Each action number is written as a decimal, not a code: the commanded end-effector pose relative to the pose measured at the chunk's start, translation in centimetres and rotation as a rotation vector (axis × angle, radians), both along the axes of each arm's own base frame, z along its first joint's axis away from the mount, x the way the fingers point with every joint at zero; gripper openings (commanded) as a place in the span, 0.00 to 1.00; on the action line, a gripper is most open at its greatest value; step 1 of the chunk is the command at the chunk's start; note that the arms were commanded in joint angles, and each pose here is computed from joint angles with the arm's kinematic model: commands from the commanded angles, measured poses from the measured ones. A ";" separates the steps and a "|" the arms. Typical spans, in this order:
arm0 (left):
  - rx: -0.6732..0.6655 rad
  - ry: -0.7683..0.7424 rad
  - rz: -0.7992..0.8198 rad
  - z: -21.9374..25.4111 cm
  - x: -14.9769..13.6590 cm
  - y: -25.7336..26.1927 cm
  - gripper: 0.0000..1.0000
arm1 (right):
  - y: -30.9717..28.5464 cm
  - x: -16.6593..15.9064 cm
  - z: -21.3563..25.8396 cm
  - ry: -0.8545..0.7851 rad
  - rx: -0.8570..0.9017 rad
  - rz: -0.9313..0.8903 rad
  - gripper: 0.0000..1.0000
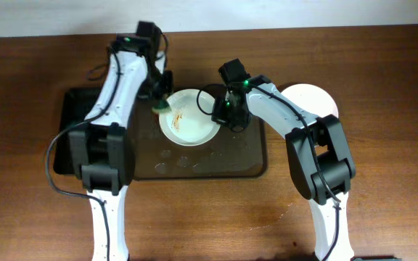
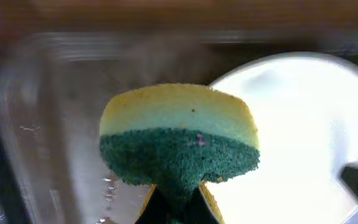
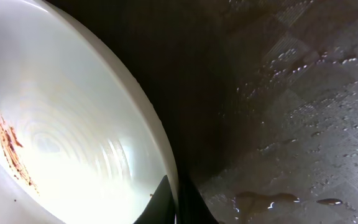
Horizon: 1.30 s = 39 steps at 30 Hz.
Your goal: Clean dirty plates on tray and stack at the side
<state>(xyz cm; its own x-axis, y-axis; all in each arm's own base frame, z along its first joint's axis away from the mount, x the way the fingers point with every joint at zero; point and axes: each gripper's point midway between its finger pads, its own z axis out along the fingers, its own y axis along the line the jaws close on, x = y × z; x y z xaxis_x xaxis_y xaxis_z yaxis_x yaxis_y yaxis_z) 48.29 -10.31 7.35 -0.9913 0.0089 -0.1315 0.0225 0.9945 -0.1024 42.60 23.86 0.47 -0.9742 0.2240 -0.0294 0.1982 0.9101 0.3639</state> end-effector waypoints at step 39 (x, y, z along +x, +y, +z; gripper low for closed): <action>-0.560 0.151 -0.274 -6.0 -6.6 -12.0 0.01 | -1.4 -0.8 -2.3 0.029 -0.088 -0.025 0.04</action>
<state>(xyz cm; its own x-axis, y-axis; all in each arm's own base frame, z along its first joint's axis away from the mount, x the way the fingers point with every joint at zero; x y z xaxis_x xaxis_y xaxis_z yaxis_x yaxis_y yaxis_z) 42.84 -19.28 1.19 -0.9659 0.2457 -0.0816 0.2542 0.8404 -0.4786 42.80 23.65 0.47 -0.9708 0.2366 -0.0393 0.2079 0.9116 0.3545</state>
